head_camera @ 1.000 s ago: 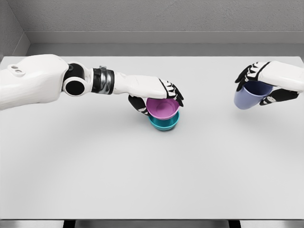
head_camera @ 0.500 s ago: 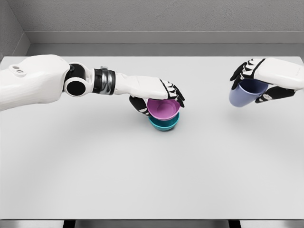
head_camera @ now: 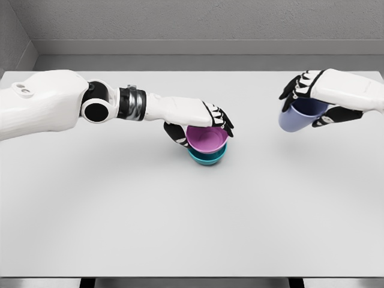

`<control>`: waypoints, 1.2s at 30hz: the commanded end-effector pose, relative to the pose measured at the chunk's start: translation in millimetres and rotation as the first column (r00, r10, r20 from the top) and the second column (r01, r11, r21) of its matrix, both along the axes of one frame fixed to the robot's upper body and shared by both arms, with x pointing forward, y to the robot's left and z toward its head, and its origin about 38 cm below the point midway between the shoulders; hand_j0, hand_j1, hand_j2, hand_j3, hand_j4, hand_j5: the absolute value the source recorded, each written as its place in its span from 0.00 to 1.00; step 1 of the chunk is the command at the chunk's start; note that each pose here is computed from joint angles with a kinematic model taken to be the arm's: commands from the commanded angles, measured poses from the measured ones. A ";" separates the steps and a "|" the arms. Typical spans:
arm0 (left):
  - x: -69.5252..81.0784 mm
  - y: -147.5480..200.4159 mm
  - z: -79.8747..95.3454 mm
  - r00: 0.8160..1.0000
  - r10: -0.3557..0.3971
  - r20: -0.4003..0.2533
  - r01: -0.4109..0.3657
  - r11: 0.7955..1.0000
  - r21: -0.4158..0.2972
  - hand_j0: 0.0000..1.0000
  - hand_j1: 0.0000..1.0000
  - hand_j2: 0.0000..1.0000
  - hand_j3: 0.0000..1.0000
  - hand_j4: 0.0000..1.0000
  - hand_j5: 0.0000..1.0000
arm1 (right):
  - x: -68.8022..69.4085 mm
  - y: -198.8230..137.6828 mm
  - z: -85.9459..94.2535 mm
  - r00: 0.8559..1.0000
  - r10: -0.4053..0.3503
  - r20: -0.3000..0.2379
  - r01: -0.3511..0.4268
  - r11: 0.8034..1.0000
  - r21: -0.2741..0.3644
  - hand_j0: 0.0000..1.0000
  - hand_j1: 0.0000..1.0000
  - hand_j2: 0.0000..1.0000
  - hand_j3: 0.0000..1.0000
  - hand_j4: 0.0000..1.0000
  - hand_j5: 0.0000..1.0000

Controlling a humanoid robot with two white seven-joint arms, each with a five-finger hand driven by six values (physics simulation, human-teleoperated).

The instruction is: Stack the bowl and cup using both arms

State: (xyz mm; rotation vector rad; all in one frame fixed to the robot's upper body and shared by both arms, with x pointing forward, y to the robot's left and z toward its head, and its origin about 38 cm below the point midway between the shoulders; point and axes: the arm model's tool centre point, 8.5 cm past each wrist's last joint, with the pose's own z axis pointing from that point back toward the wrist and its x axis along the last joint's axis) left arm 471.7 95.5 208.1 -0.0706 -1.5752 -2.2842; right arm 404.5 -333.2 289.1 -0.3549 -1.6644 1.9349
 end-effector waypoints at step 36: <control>6.1 108.5 38.3 0.975 0.223 0.017 -0.218 0.964 -0.153 1.00 1.00 1.00 1.00 1.00 1.00 | 5.0 37.8 0.8 0.996 0.089 0.005 -0.089 0.995 0.040 0.57 0.57 0.57 0.57 0.57 0.57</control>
